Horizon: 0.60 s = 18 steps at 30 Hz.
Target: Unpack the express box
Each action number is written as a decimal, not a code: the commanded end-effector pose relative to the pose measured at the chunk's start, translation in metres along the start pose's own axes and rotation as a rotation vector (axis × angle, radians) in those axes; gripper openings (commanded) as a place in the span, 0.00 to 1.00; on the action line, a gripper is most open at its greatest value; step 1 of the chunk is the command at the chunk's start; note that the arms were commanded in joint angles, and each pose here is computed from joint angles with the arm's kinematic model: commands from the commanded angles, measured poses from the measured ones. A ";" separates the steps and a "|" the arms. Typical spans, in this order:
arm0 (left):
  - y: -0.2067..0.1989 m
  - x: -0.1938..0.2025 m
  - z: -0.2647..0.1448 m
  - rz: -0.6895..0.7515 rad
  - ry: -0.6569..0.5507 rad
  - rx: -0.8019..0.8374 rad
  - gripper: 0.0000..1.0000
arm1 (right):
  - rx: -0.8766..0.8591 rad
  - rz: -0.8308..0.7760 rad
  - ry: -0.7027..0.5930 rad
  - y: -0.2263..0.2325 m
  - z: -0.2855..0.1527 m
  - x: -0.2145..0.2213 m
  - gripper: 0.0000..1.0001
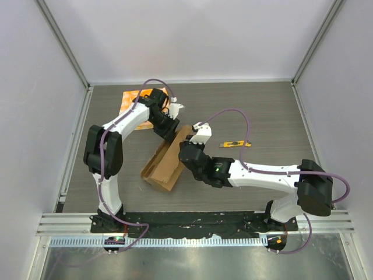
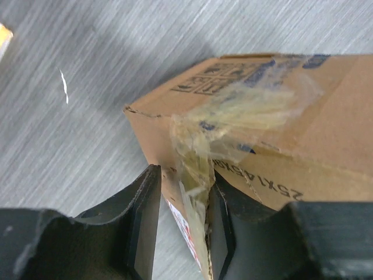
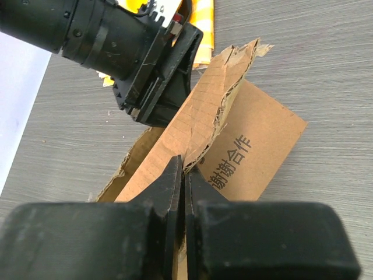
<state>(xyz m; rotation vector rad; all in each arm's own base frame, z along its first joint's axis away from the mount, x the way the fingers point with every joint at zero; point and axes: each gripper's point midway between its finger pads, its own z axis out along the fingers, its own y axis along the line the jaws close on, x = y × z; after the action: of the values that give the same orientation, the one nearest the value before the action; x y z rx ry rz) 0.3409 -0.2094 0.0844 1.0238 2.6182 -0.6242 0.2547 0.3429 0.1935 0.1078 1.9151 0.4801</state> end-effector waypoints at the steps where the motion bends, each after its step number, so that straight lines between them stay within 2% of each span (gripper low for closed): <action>1: 0.001 -0.048 0.008 0.099 -0.141 -0.017 0.38 | -0.085 -0.184 0.250 -0.004 -0.013 0.069 0.01; 4: 0.002 -0.046 0.014 0.098 -0.132 -0.006 0.29 | -0.092 -0.175 0.256 -0.005 -0.014 0.072 0.01; 5: 0.002 -0.045 0.016 0.099 -0.129 -0.004 0.20 | -0.091 -0.173 0.255 -0.007 -0.014 0.072 0.01; 8: 0.004 -0.038 0.019 0.105 -0.111 -0.007 0.05 | -0.085 -0.165 0.252 -0.012 -0.017 0.071 0.01; 10: 0.005 -0.034 0.019 0.101 -0.103 -0.009 0.01 | -0.076 -0.156 0.249 -0.017 -0.018 0.070 0.01; 13: 0.009 -0.028 0.011 0.095 -0.098 -0.017 0.00 | -0.062 -0.142 0.242 -0.027 -0.023 0.069 0.01; 18: 0.027 -0.031 -0.028 0.056 -0.156 -0.047 0.00 | -0.019 -0.107 0.233 -0.053 -0.032 0.071 0.01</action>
<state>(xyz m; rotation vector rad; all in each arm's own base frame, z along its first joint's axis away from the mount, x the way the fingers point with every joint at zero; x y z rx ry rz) 0.3431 -0.2181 0.0771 1.0785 2.5867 -0.6562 0.2467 0.3340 0.1904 0.1381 1.9110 0.5808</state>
